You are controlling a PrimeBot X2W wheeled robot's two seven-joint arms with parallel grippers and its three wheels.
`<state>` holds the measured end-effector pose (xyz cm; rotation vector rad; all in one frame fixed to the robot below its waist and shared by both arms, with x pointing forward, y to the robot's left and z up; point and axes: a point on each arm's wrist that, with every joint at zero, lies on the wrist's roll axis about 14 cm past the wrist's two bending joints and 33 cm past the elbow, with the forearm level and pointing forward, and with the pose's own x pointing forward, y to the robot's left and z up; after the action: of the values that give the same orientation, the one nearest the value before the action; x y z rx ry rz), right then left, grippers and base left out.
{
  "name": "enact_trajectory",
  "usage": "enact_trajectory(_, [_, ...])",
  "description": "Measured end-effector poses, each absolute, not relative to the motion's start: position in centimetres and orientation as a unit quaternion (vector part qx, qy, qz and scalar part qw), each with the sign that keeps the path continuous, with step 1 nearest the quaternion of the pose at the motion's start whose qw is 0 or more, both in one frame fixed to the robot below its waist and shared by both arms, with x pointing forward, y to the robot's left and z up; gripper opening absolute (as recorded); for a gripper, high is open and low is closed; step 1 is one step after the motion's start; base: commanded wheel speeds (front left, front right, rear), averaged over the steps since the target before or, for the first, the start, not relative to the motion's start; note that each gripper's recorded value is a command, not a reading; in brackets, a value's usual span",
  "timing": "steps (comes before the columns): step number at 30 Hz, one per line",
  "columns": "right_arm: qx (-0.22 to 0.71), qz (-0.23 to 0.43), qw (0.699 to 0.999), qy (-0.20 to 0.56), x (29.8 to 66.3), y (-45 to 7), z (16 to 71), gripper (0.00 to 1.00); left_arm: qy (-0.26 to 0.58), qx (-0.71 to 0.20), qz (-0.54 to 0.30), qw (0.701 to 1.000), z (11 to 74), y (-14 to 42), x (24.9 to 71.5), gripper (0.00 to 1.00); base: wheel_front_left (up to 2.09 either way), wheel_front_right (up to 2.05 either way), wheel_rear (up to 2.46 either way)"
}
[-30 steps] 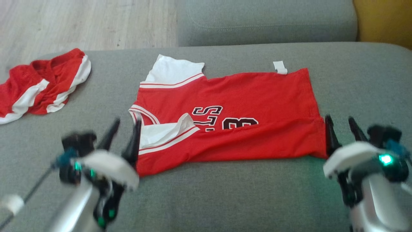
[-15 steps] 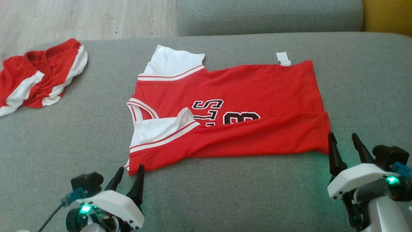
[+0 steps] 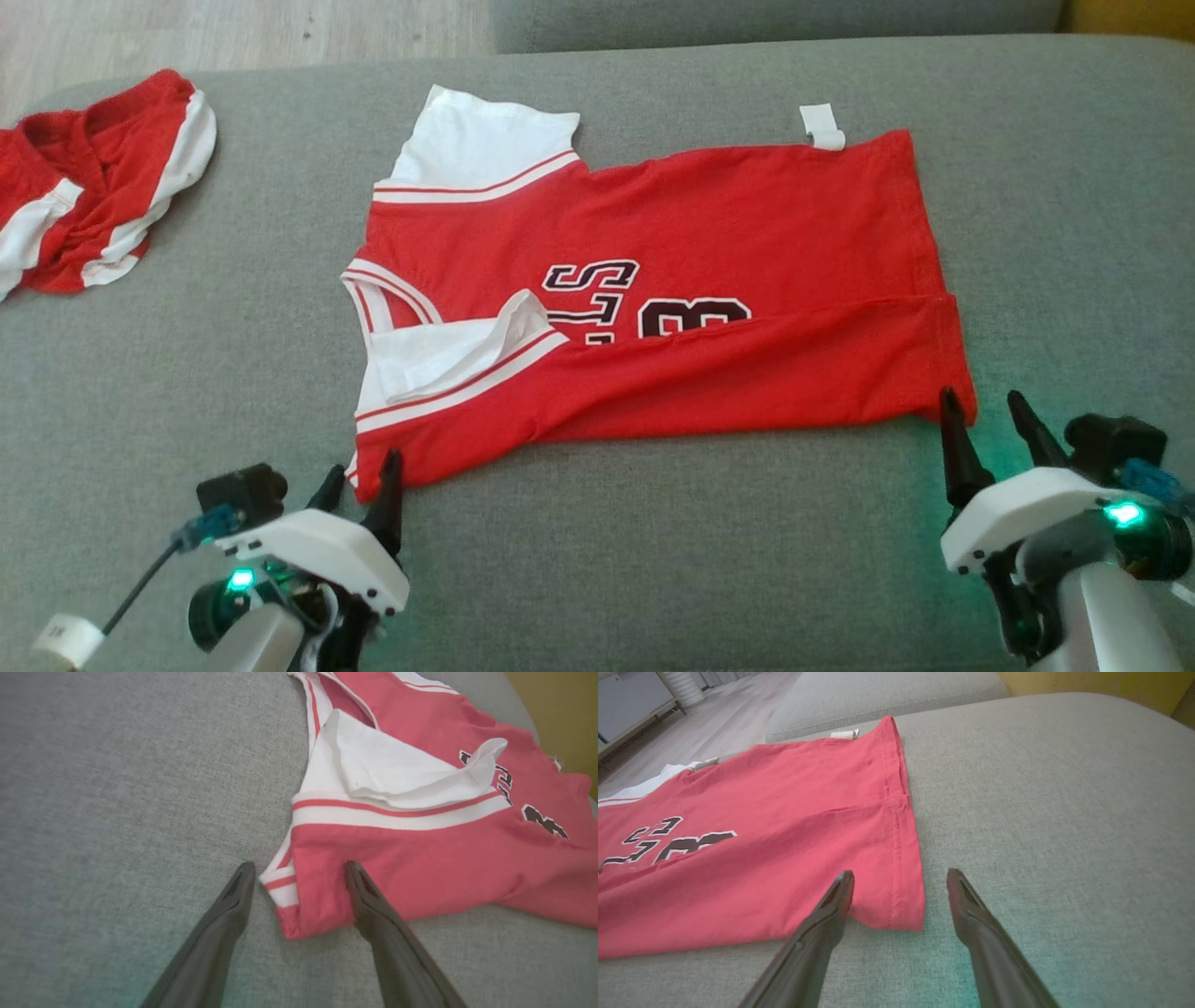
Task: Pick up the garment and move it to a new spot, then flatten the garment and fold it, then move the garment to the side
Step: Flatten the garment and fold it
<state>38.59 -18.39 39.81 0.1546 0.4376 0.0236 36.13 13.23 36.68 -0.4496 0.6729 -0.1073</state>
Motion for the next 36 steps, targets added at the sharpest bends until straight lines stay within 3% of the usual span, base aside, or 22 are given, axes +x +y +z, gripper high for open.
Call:
enact_trajectory(3, [0.078,0.013,0.97,0.23,38.8,-18.2,39.1,1.0,0.332,-0.217,-0.054,0.916,36.5,13.2,36.5,1.0,0.0,0.0,0.0])
enact_trajectory(4, [0.078,0.013,0.969,0.234,38.9,-18.2,38.8,1.0,0.333,-0.218,-0.055,0.916,36.4,13.2,36.5,0.93,0.0,0.0,0.0])
enact_trajectory(5, [0.078,0.014,0.968,0.238,38.9,-18.1,38.6,1.0,0.335,-0.22,-0.054,0.915,36.3,13.1,36.6,0.93,0.0,0.0,0.0])
enact_trajectory(7, [0.08,0.015,0.965,0.249,39.0,-17.9,37.9,1.0,0.339,-0.221,-0.052,0.913,36.1,13.2,36.6,0.59,0.0,0.0,0.0])
enact_trajectory(9, [0.082,0.015,0.961,0.263,39.0,-17.8,37.1,1.0,0.342,-0.221,-0.052,0.912,35.9,13.3,36.6,0.36,0.0,0.0,0.0])
enact_trajectory(11, [0.083,0.017,0.957,0.279,38.9,-17.5,36.3,1.0,0.344,-0.222,-0.054,0.911,35.8,13.1,36.6,0.0,0.0,0.0,0.0])
enact_trajectory(12, [0.087,0.017,0.955,0.283,39.0,-17.4,36.1,0.99,0.344,-0.223,-0.054,0.91,35.9,13.0,36.6,0.0,0.0,0.0,0.0])
enact_trajectory(13, [0.093,0.018,0.954,0.283,39.2,-17.2,36.0,0.76,0.344,-0.224,-0.056,0.91,35.9,12.9,36.7,0.0,0.0,0.0,0.0])
enact_trajectory(14, [0.097,0.018,0.954,0.284,39.5,-17.1,36.0,0.47,0.344,-0.225,-0.057,0.91,35.9,12.8,36.6,0.0,0.0,0.0,0.0])
enact_trajectory(15, [0.101,0.019,0.954,0.282,39.8,-16.9,36.1,0.3,0.343,-0.226,-0.059,0.91,35.9,12.8,36.6,0.0,0.0,0.0,0.0])
enact_trajectory(16, [0.105,0.02,0.954,0.282,40.0,-16.8,36.1,0.0,0.341,-0.226,-0.06,0.911,36.0,12.8,36.7,0.0,0.0,0.0,0.0])
enact_trajectory(25, [0.136,0.01,0.954,0.266,40.5,-16.8,37.1,0.0,0.311,-0.222,-0.075,0.921,37.9,12.5,37.0,0.0,0.0,0.0,0.0])
enact_trajectory(31, [0.153,0.01,0.965,0.211,42.7,-17.2,41.5,0.0,0.241,-0.206,-0.11,0.942,43.2,12.6,38.5,0.0,0.0,0.0,0.0])
enact_trajectory(36, [0.169,0.01,0.965,0.201,42.2,-17.8,43.5,0.0,0.192,-0.194,-0.149,0.951,48.4,11.9,38.7,0.0,0.0,0.0,0.0])
